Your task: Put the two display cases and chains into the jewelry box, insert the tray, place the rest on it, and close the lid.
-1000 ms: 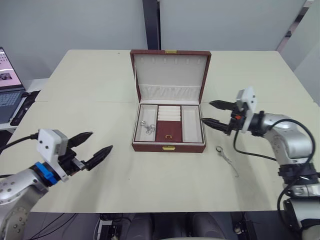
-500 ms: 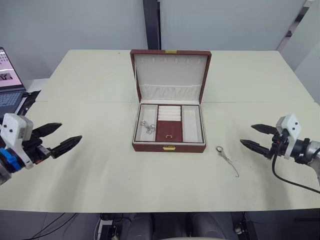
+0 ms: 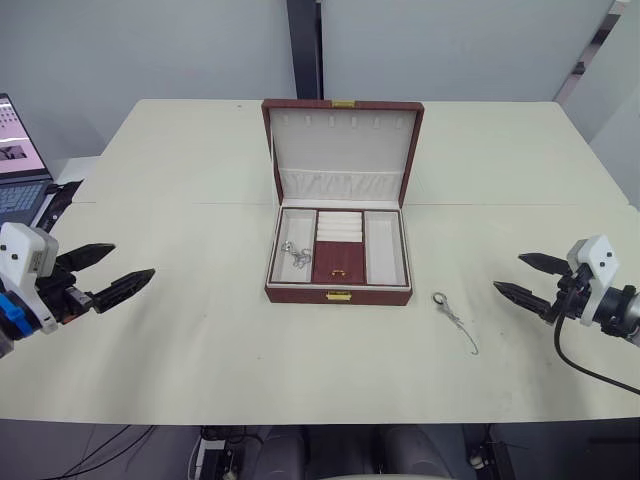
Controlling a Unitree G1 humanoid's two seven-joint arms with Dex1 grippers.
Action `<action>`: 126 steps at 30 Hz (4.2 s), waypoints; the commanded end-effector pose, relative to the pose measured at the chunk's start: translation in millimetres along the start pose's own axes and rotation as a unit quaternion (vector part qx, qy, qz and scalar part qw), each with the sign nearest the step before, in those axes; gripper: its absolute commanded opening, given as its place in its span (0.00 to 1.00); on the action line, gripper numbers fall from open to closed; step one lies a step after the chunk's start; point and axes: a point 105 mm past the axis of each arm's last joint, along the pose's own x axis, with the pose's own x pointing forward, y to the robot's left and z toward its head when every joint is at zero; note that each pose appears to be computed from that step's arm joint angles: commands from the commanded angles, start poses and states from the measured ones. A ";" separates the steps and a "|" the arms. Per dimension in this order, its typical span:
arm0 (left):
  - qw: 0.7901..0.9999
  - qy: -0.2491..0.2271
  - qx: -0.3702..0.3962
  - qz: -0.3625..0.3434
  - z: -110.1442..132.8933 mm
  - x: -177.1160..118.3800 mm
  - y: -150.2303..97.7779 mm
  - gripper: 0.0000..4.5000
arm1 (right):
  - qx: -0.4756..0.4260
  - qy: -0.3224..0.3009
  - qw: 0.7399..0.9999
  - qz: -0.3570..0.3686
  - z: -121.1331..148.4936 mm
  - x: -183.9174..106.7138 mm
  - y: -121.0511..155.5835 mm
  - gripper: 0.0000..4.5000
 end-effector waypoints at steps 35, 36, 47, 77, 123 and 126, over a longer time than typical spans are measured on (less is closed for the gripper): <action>0.935 -0.027 0.090 -0.343 -7.3 53.5 -174.4 1.00 | 0.026 -0.040 0.999 -0.025 -21.1 26.9 92.5 0.99; 0.934 -0.029 0.089 -0.346 -8.5 53.3 -176.2 1.00 | 0.028 -0.037 0.999 -0.029 -22.9 29.1 93.0 0.99; 0.932 -0.031 0.084 -0.351 -26.2 54.3 -179.6 1.00 | 0.023 0.008 0.999 -0.034 -34.4 44.9 109.1 0.99; 0.938 -0.054 0.073 -0.336 -23.7 60.0 -178.9 1.00 | 0.008 0.030 0.998 -0.054 -34.3 44.6 98.4 0.00; 0.981 -0.110 -0.006 -0.158 -7.2 27.9 -182.8 1.00 | 0.037 -0.172 0.979 0.106 126.7 112.7 127.1 0.00; 0.982 -0.110 -0.006 -0.154 -6.0 27.3 -183.4 1.00 | 0.039 -0.171 0.979 0.104 123.9 114.3 125.5 0.00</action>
